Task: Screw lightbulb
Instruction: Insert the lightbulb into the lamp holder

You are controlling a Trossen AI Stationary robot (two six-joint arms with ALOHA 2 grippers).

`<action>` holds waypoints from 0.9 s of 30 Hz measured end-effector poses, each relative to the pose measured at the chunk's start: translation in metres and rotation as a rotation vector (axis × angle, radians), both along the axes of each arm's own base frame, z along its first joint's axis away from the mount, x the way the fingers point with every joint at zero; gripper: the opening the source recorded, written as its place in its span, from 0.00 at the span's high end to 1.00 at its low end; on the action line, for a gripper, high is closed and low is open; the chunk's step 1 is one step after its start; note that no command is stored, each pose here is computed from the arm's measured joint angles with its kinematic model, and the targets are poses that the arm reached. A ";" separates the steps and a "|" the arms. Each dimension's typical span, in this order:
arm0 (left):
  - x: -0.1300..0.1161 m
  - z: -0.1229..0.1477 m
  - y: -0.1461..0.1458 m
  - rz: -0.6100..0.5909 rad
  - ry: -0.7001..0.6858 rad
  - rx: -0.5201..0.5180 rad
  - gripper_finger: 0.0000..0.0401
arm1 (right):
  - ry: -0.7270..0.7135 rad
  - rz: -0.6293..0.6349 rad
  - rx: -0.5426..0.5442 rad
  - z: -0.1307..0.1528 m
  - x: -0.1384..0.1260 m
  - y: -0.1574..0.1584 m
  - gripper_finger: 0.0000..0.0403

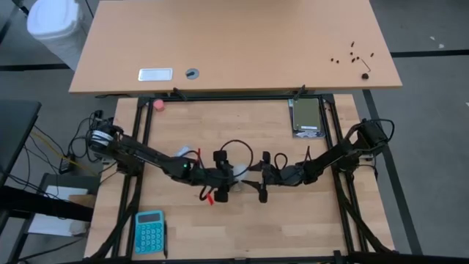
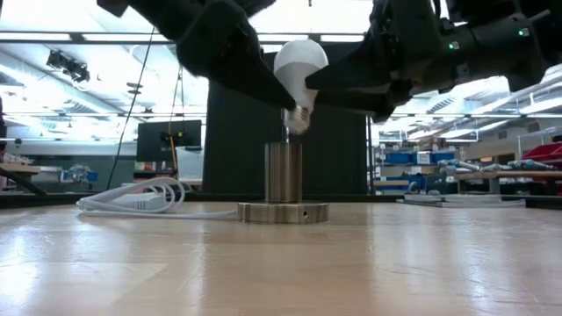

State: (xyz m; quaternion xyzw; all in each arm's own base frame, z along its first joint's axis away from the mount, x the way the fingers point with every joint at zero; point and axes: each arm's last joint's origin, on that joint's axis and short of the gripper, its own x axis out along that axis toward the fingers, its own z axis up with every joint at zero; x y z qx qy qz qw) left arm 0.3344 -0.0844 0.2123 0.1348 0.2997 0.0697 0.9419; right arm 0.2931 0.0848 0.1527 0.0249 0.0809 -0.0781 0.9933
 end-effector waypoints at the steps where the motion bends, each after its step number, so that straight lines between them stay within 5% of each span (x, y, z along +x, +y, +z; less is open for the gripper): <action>1: -0.002 0.004 0.001 0.003 -0.004 0.003 0.39 | 0.003 0.000 -0.003 0.000 0.001 -0.001 0.43; 27: -0.010 0.007 0.005 0.043 0.049 0.040 0.39 | 0.013 0.064 0.014 0.005 0.011 -0.011 0.43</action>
